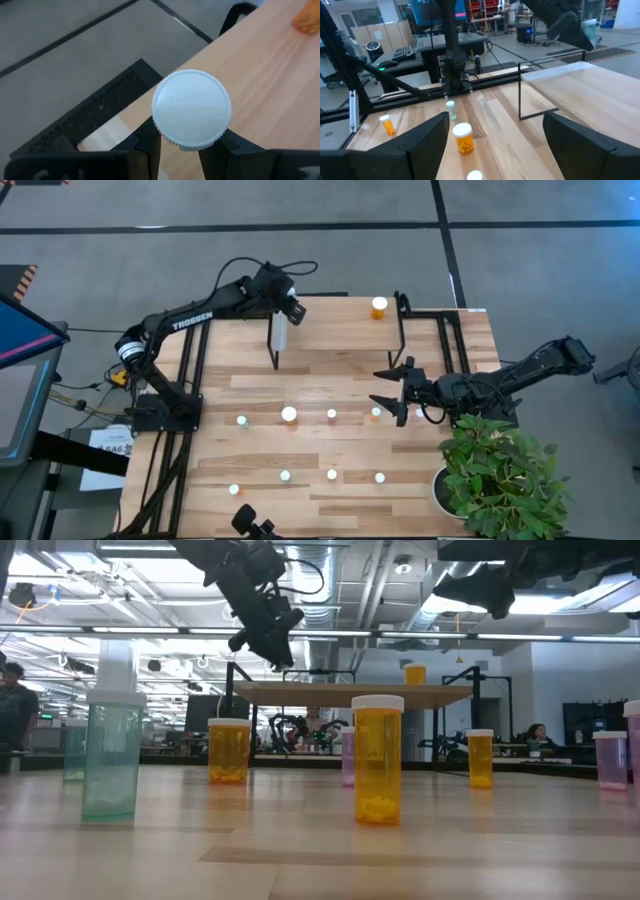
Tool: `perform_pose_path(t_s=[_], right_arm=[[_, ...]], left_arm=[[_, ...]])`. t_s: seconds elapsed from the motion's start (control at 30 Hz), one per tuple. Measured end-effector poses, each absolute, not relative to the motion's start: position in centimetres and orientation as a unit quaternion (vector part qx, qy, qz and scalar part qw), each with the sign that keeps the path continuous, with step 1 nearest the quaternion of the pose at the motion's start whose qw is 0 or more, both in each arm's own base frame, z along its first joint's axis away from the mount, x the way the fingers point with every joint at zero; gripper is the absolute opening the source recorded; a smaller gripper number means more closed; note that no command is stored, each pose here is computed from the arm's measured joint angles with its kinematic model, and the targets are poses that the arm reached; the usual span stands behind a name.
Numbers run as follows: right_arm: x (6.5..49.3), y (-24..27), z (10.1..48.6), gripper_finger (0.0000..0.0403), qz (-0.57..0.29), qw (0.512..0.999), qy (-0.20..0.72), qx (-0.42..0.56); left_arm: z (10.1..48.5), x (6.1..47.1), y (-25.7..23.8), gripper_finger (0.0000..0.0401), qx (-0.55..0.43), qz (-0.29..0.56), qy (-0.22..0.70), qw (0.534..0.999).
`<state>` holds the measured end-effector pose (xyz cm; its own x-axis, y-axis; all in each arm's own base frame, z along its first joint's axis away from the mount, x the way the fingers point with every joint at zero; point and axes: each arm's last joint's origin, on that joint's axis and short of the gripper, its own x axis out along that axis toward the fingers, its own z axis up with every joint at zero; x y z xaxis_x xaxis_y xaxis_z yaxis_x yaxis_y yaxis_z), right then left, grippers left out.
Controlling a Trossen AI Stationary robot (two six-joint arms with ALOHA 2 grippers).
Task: Pick and place medicine bottles onto shelf by color
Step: Put the top left blue pill bottle on the shelf
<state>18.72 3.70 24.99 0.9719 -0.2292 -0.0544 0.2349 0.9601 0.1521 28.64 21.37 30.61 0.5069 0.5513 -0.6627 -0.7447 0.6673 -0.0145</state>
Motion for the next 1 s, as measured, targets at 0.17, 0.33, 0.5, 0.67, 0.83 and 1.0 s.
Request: perform_pose_path(t_s=[0.17,0.33,0.5,0.67,0.83,1.0], right_arm=[[18.7,3.6,25.0,0.0345,-0.119,0.990,0.018,0.079],[18.7,3.7,25.0,0.0343,-0.118,0.990,0.017,0.079],[18.7,3.7,25.0,0.0342,-0.118,0.990,0.018,0.079],[18.7,3.7,25.0,0.0345,-0.118,0.990,0.018,0.079],[18.7,3.7,25.0,0.0343,-0.118,0.990,0.019,0.079],[18.7,3.7,24.9,0.0342,-0.118,0.990,0.021,0.078]], left_arm=[[29.8,28.5,22.0,0.0084,-0.158,0.381,0.336,0.847],[28.9,28.4,22.7,0.0084,-0.165,0.385,0.351,0.837],[27.8,28.7,23.3,0.0084,-0.173,0.372,0.364,0.836],[26.5,29.2,23.6,0.0084,-0.181,0.363,0.381,0.831],[26.4,29.3,23.6,0.0084,-0.177,0.363,0.383,0.831],[26.4,29.2,23.6,0.0095,-0.177,0.363,0.385,0.830]])
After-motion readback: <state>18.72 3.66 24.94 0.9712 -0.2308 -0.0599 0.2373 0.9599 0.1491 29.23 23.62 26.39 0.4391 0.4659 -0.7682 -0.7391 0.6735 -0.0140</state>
